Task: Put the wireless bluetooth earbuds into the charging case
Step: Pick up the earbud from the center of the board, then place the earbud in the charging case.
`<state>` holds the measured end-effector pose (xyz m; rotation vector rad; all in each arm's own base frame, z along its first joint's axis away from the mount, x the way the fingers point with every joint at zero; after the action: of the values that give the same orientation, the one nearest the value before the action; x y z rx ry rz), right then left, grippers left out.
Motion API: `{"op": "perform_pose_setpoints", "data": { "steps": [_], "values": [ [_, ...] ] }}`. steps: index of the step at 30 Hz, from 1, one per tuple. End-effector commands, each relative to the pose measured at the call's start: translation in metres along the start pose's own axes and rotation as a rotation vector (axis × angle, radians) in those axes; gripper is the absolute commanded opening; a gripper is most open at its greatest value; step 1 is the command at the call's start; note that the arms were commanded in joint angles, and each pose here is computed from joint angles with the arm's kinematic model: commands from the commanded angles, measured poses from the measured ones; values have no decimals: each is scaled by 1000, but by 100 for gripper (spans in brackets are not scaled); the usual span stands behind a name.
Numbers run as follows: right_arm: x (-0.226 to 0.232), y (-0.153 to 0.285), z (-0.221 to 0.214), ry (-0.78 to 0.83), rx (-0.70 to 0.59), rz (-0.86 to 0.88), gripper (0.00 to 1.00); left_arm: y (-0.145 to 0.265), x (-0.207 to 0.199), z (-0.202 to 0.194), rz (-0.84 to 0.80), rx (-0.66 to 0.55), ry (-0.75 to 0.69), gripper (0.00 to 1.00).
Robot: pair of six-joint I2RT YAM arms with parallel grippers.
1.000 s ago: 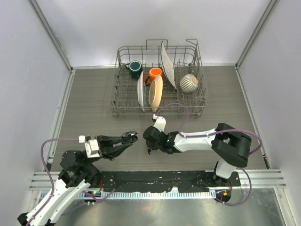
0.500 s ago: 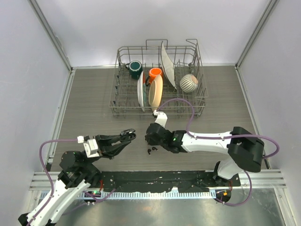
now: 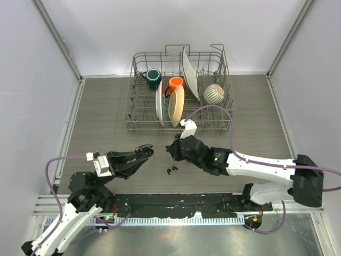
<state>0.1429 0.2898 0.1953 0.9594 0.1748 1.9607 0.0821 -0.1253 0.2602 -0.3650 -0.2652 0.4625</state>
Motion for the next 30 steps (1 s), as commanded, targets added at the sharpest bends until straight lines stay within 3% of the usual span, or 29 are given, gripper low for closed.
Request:
{"op": "perform_pose_setpoints", "data": {
  "steps": [1, 7, 11, 19, 30],
  "values": [
    [8, 33, 32, 140, -102, 114, 1, 2, -2, 24, 0, -131, -27, 0],
    [0, 74, 58, 323, -178, 158, 1, 2, -4, 20, -18, -129, -17, 0],
    [10, 107, 72, 443, -187, 309, 1, 2, -5, 19, -25, -126, -13, 0],
    [33, 143, 87, 741, -53, 516, 1, 2, -8, 17, -63, -105, -12, 0],
    [80, 180, 110, 954, 64, 832, 1, -6, -18, 19, -233, -42, -1, 0]
  ]
}}
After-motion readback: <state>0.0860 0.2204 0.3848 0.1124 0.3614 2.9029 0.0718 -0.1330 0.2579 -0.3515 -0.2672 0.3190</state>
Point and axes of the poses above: each gripper's point midway between its finger pads, its own y axis back along the fingers, its own x axis along the line the jaws close on, z = x × y, the point moved 8 cm from there along y, back along the fingers, and after that the axes turned 9 degrees about -y, right-handed, at the moved point
